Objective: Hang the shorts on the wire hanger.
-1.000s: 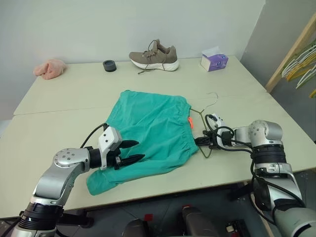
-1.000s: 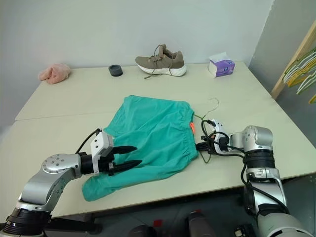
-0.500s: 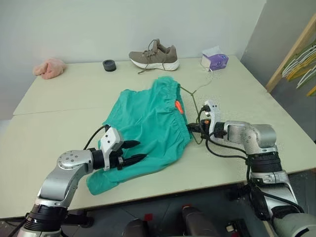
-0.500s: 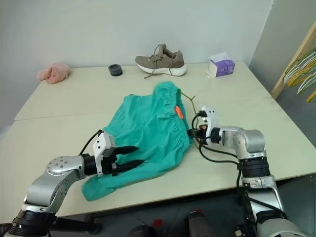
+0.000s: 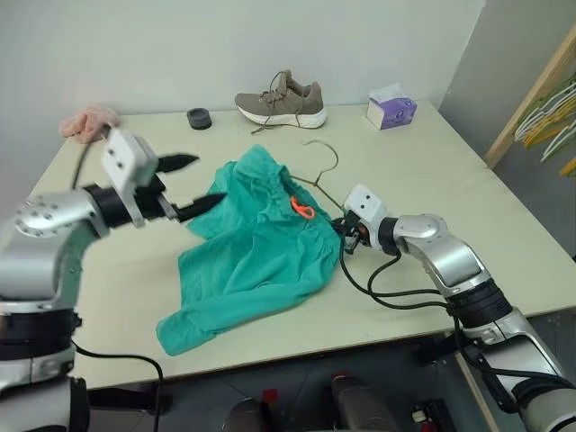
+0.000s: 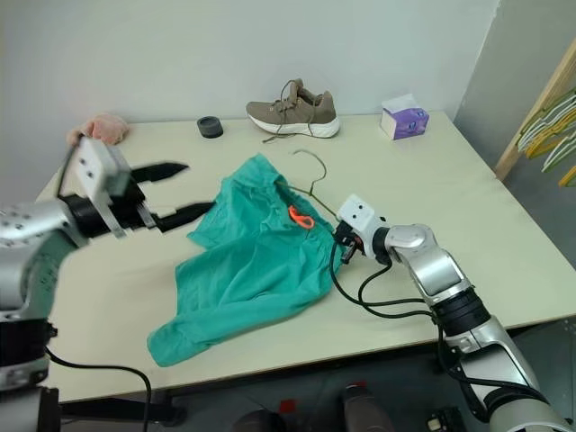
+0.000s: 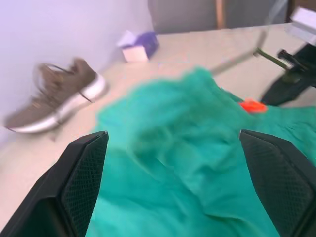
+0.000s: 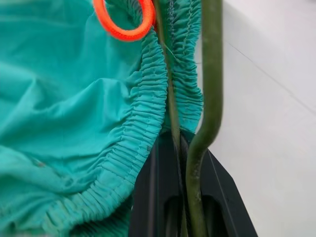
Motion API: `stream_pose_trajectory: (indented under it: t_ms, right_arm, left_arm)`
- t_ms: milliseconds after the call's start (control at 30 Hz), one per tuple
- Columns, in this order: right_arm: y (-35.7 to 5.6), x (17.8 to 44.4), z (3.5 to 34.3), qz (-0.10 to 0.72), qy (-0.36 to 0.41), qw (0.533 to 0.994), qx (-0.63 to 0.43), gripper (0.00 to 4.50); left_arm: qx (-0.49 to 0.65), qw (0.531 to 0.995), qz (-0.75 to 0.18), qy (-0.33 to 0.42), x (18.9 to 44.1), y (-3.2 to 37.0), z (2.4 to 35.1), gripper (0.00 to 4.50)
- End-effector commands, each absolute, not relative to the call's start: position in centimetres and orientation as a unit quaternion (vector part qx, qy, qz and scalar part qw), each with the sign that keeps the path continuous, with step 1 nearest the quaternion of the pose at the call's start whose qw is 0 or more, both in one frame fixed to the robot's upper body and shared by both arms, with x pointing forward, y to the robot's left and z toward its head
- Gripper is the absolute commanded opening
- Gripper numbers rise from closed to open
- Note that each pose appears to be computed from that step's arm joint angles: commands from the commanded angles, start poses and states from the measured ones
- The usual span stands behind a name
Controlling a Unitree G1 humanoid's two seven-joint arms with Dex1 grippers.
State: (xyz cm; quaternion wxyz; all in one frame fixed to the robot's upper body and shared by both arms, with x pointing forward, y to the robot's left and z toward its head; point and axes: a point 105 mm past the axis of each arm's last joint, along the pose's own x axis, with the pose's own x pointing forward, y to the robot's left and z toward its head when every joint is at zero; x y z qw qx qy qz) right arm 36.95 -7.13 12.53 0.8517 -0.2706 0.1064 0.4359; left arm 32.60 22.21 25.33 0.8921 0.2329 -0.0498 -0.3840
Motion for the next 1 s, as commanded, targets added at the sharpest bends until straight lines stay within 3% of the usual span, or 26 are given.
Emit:
stream_pose_trajectory:
  t_ms: [33, 400, 633, 733, 1000]
  right_arm:
    - [-6.7, 36.8, 13.5, 0.444, 0.065, 0.832, -0.327, 0.00]
    - [-5.5, 35.9, 15.0, 0.455, 0.000, 0.798, -0.396, 0.00]
    - [-4.5, 34.7, 16.7, 0.466, -0.056, 0.775, -0.423, 0.00]
    - [-4.1, 34.2, 17.2, 0.472, -0.074, 0.767, -0.428, 0.00]
    - [-3.7, 33.7, 17.3, 0.480, -0.090, 0.754, -0.439, 0.00]
  left_arm:
    - [0.301, 0.863, -0.403, -0.048, 32.9, 22.0, 25.8, 4.47]
    - [0.371, 0.798, -0.475, 0.000, 34.2, 20.0, 21.7, 4.47]
    - [0.397, 0.787, -0.471, 0.027, 35.4, 20.9, 20.1, 4.47]
    - [0.390, 0.787, -0.479, 0.024, 35.6, 20.6, 20.0, 3.87]
    - [0.366, 0.782, -0.505, 0.022, 35.1, 19.6, 19.6, 1.40]
